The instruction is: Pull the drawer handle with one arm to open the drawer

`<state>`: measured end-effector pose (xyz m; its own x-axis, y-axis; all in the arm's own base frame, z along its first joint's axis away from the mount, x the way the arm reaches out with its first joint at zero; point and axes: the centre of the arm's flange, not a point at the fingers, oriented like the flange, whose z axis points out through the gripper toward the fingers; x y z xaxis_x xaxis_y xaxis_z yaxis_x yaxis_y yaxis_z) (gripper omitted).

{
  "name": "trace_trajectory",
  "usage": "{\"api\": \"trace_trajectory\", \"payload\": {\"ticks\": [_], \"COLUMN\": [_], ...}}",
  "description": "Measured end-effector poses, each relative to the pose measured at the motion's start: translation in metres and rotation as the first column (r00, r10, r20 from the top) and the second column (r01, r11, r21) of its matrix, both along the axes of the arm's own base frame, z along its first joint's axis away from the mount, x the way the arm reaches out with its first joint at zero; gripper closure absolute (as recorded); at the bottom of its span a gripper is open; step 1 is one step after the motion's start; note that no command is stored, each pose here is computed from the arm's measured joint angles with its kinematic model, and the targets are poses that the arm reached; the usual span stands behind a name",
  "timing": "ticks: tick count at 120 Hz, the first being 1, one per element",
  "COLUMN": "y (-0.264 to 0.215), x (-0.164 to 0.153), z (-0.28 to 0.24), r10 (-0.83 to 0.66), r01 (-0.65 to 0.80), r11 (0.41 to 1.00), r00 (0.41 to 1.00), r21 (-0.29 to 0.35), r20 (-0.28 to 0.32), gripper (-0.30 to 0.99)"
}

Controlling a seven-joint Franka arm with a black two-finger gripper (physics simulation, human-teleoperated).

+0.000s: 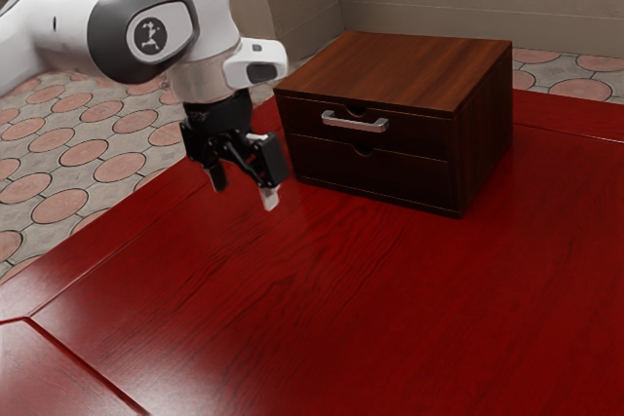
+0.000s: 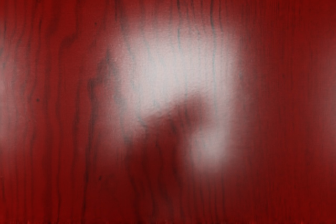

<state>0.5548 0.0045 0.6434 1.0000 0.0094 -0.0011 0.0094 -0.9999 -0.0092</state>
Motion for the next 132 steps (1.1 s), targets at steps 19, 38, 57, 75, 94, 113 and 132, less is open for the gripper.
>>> {"api": "trace_trajectory", "payload": {"ticks": [19,38,57,75,94,113,132], "y": [0.027,0.072,0.116,0.135,0.134,0.092,0.049], "x": [-0.003,-0.021,-0.051,-0.037,-0.016,-0.005,0.003], "z": [0.000,0.056,0.104,0.089,0.075,0.029,-0.014], "r10": [0.049,0.136,0.390,0.649,0.803,0.859,0.896], "r01": [-0.049,-0.136,-0.388,-0.645,-0.792,-0.837,-0.845], "r11": [0.999,0.991,0.921,0.761,0.595,0.512,0.440], "r00": [0.999,0.988,0.911,0.750,0.577,0.500,0.435], "r21": [0.002,-0.007,-0.044,-0.075,-0.135,-0.191,-0.304], "r20": [-0.021,0.069,0.135,0.131,0.150,0.109,0.089], "gripper": [0.00,0.00,0.00,0.00,0.00,0.00,0.00]}}
